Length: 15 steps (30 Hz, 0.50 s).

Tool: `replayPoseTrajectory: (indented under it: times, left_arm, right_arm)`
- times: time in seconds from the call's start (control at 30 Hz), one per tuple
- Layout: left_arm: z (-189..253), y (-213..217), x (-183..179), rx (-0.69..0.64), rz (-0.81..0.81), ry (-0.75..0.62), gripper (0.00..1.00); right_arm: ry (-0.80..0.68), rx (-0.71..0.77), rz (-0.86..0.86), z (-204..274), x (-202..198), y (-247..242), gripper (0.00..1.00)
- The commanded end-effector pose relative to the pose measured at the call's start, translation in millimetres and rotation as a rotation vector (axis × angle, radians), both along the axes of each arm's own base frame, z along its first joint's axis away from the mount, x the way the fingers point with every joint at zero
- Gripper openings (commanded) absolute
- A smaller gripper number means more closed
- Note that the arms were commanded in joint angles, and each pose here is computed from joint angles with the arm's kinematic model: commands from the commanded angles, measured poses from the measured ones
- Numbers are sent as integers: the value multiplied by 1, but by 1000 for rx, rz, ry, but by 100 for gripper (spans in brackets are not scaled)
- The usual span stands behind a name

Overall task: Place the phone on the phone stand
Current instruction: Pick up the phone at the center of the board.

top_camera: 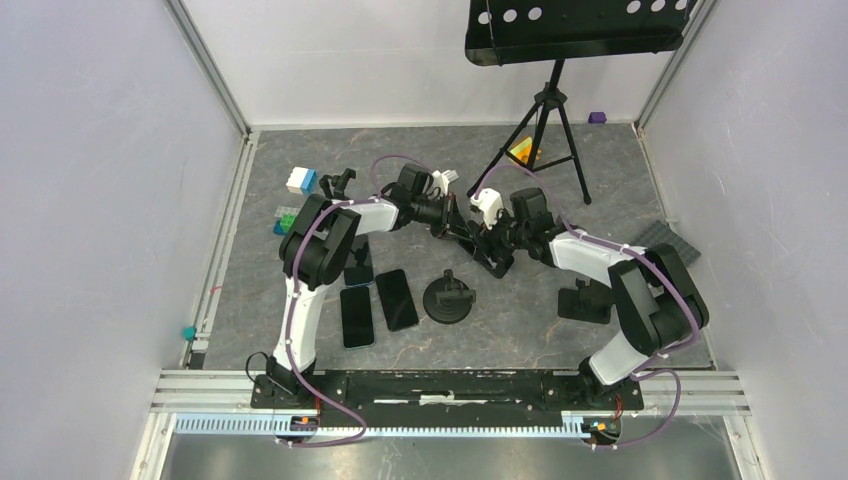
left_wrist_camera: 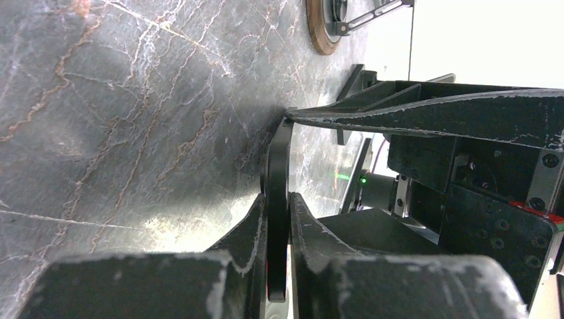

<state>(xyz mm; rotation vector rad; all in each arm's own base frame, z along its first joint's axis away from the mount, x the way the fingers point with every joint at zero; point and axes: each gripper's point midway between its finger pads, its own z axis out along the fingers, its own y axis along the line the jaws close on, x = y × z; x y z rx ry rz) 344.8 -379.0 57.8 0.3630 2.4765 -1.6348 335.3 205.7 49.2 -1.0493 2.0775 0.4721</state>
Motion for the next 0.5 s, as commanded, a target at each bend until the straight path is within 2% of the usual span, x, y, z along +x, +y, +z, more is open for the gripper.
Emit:
replayPoseTrajectory:
  times: [0.0, 0.1, 0.23, 0.3, 0.37, 0.47]
  left_arm:
    - [16, -8, 8, -51, 1, -1, 2]
    - [25, -7, 10, -65, -5, -24, 2]
    - [46, -2, 15, -78, -29, -107, 2]
    - [60, 2, 18, -71, -47, -167, 2]
    - [73, 8, 18, -55, -77, -231, 2]
    - [97, 14, 19, -34, -118, -338, 2]
  right_arm:
    - [-69, 46, -1, 25, 12, 6, 34]
    - [-72, 36, 6, 30, 12, 5, 51]
    - [-88, 24, 23, 49, 9, 3, 82]
    - [-96, 18, 34, 60, 8, 2, 93]
    - [-106, 21, 46, 72, 6, 0, 97]
    - [-132, 33, 67, 92, 2, -2, 98]
